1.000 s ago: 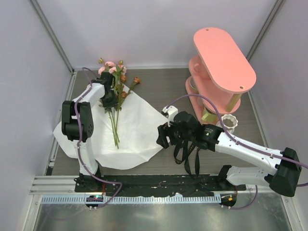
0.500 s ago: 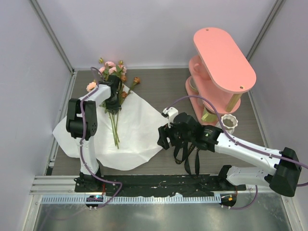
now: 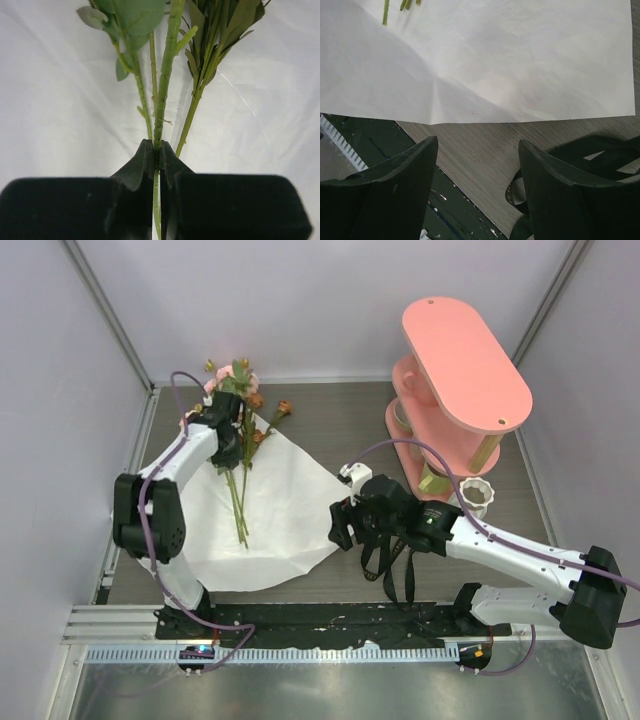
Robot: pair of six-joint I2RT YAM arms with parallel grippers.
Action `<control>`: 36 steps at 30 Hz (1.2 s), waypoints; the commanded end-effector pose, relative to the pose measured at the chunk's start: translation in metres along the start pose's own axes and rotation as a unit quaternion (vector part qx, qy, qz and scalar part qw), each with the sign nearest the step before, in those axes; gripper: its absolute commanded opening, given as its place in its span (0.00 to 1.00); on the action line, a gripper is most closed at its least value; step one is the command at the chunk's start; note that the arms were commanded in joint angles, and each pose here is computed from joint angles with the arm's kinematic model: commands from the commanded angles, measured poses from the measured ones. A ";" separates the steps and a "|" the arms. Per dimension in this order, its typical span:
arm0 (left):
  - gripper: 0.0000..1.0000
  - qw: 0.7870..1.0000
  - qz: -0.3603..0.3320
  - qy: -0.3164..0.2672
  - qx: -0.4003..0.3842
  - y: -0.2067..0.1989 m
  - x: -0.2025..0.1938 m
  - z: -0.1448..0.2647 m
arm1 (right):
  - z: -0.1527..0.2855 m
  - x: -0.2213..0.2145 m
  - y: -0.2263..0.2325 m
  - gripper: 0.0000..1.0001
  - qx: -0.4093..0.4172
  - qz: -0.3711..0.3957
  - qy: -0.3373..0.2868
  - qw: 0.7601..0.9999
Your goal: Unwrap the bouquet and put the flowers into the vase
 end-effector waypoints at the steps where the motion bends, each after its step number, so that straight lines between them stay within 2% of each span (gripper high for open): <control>1: 0.00 0.990 0.039 -0.133 -0.002 0.015 0.017 0.062 | 0.009 0.020 0.007 0.72 -0.008 -0.006 -0.038 0.999; 5: 0.00 0.977 0.037 -0.206 -0.047 0.019 0.011 0.095 | 0.007 0.032 0.008 0.71 -0.035 -0.025 -0.061 0.997; 8: 0.00 0.956 0.033 -0.273 -0.098 0.018 0.010 0.123 | 0.007 0.047 0.012 0.72 -0.052 -0.034 -0.086 0.994; 12: 0.00 0.916 0.014 -0.364 -0.170 0.015 0.006 0.164 | 0.013 0.076 0.023 0.71 -0.055 -0.016 -0.114 0.992; 15: 0.00 0.876 -0.018 -0.396 -0.276 -0.002 0.001 0.181 | 0.025 0.106 0.039 0.67 -0.050 -0.004 -0.142 0.989; 17: 0.00 0.838 -0.052 -0.403 -0.365 -0.016 -0.004 0.196 | 0.041 0.133 0.051 0.65 -0.040 -0.003 -0.176 0.984; 21: 0.00 0.792 -0.092 -0.396 -0.456 -0.037 -0.012 0.215 | 0.062 0.173 0.066 0.66 -0.005 -0.038 -0.215 0.976; 24: 0.00 0.776 -0.117 -0.396 -0.477 -0.048 -0.020 0.223 | 0.071 0.199 0.074 0.69 0.051 -0.068 -0.213 0.973; 28: 0.00 0.752 -0.149 -0.393 -0.508 -0.065 -0.032 0.235 | 0.067 0.216 0.081 0.78 0.060 -0.064 -0.219 0.972; 36: 0.00 0.736 -0.172 -0.395 -0.522 -0.078 -0.044 0.246 | 0.072 0.230 0.080 0.79 0.063 -0.073 -0.236 0.967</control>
Point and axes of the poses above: each gripper's point midway between its finger pads, its own z axis back along the fingers, its own y axis along the line the jaws close on, x = y × z, the point moved 8 cm from there along z, back along the fingers, and after that the axes turned 10 degrees about -z, right-handed, at the moved point
